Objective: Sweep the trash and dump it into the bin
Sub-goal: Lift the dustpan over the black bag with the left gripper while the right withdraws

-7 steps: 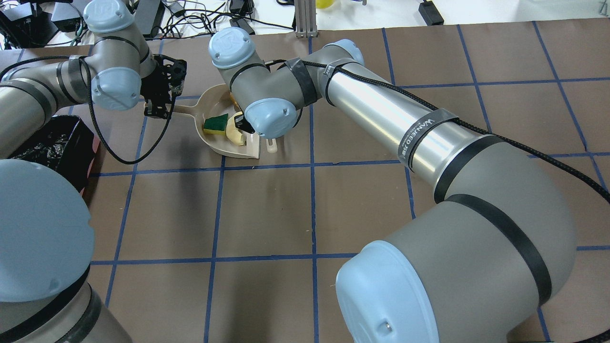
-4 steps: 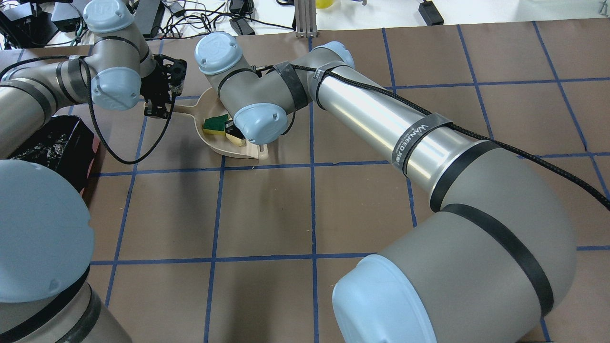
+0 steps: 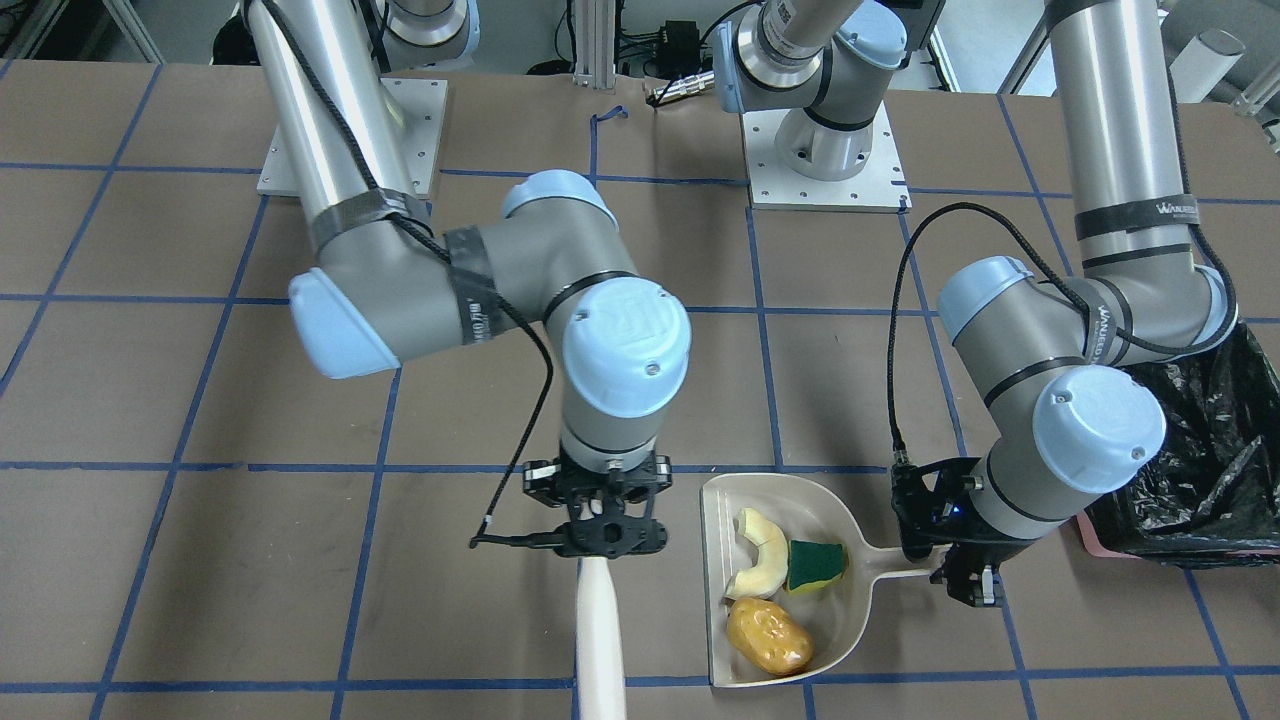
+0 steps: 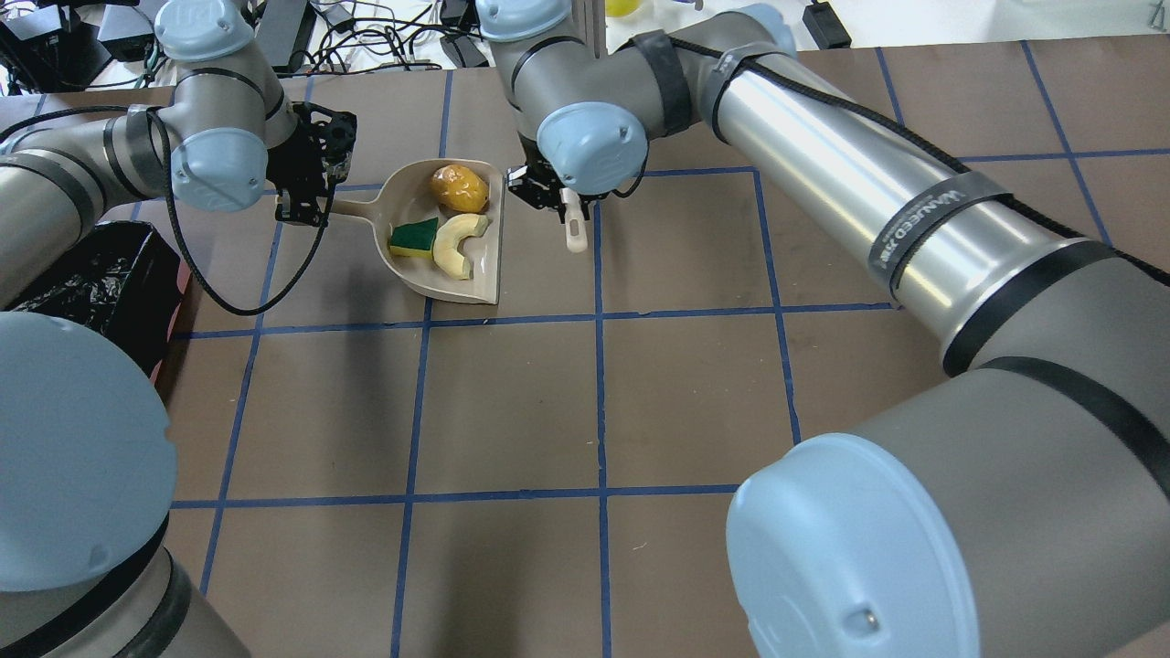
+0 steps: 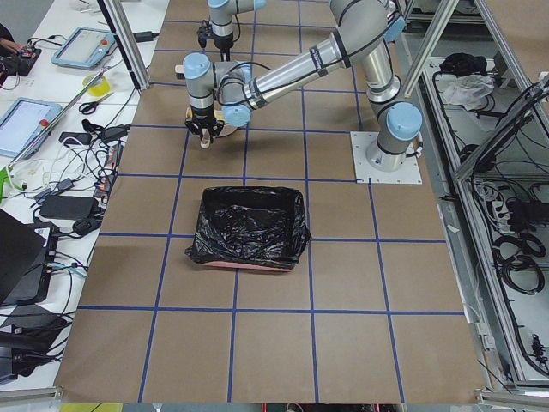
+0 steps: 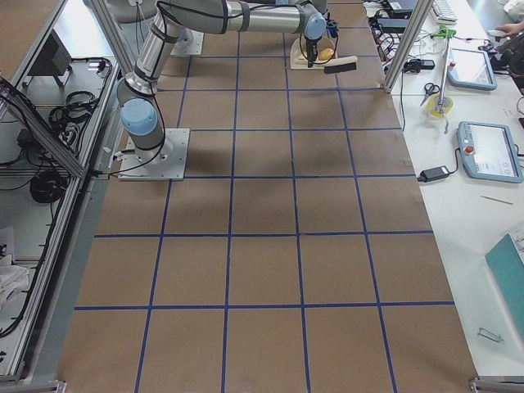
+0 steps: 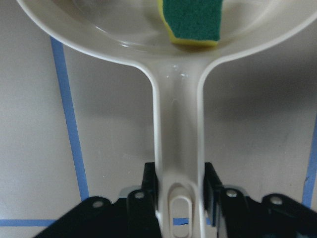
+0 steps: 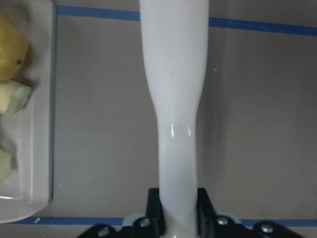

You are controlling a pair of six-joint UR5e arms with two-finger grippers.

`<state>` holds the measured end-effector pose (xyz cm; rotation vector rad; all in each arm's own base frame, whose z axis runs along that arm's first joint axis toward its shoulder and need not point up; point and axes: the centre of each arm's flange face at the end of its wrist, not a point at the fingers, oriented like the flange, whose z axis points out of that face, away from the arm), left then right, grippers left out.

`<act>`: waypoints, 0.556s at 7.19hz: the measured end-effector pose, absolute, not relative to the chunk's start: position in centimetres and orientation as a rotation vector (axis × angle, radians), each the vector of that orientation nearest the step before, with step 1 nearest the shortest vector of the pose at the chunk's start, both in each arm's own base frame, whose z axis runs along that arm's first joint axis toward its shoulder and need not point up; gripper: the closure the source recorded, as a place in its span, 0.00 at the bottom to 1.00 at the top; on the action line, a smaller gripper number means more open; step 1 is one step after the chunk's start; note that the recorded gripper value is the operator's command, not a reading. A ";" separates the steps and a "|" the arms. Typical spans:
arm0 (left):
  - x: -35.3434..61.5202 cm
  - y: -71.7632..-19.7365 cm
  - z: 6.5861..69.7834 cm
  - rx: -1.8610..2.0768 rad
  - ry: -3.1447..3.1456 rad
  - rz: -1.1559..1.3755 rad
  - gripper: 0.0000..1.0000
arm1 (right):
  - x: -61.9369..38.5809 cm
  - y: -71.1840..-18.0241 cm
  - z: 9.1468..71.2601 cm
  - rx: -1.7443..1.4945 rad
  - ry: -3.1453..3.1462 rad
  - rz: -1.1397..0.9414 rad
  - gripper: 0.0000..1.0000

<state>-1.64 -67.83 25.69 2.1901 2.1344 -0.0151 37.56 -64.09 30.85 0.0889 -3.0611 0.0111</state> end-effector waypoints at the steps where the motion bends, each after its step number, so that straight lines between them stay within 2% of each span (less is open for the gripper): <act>1: -1.4 -67.5 26.7 2.199 2.172 -0.099 1.00 | 32.6 -64.8 33.0 0.057 -3.051 -0.044 1.00; 4: 3.1 -64.9 33.0 2.210 2.403 -0.413 1.00 | 15.6 -63.9 36.6 0.040 -3.053 -0.094 1.00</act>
